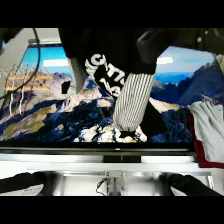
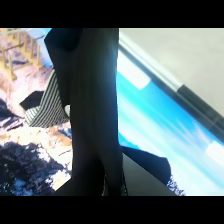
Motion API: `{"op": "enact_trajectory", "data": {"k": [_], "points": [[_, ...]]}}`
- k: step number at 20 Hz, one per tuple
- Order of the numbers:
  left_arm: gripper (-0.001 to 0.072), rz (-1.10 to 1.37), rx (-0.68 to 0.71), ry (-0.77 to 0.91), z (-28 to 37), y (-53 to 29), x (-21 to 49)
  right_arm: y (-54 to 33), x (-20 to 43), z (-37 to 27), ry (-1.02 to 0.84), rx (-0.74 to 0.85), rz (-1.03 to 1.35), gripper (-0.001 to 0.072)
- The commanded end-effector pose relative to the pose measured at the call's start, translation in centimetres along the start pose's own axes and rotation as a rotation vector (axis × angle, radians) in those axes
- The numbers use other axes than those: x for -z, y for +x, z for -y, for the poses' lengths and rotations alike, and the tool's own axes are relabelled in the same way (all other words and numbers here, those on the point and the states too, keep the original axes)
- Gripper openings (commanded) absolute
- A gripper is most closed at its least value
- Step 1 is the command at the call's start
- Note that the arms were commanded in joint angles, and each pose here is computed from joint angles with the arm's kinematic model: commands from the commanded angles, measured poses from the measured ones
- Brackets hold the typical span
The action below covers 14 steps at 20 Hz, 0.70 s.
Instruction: Fold the shirts.
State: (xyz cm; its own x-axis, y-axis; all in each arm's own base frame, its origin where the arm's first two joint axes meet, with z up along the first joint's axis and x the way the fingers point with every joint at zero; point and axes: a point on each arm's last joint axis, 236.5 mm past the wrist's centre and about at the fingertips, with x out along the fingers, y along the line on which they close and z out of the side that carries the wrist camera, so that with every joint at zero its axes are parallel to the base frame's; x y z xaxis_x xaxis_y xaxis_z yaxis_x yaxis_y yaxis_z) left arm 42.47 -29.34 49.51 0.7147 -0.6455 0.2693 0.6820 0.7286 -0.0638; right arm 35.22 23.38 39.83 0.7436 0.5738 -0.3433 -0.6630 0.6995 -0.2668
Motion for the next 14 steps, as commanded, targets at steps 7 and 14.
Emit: {"op": "enact_trajectory", "data": {"k": [7,14], "points": [[0.0635,0.057,-0.019,0.026,-0.3,-2.0,-3.5,-2.7,-2.0,4.1,0.071,0.184,0.086,0.0053],[0.0634,0.070,-0.023,0.037,-0.4,-3.1,-4.8,-21.2,1.1,16.9,0.188,0.912,0.053,0.0054]]}}
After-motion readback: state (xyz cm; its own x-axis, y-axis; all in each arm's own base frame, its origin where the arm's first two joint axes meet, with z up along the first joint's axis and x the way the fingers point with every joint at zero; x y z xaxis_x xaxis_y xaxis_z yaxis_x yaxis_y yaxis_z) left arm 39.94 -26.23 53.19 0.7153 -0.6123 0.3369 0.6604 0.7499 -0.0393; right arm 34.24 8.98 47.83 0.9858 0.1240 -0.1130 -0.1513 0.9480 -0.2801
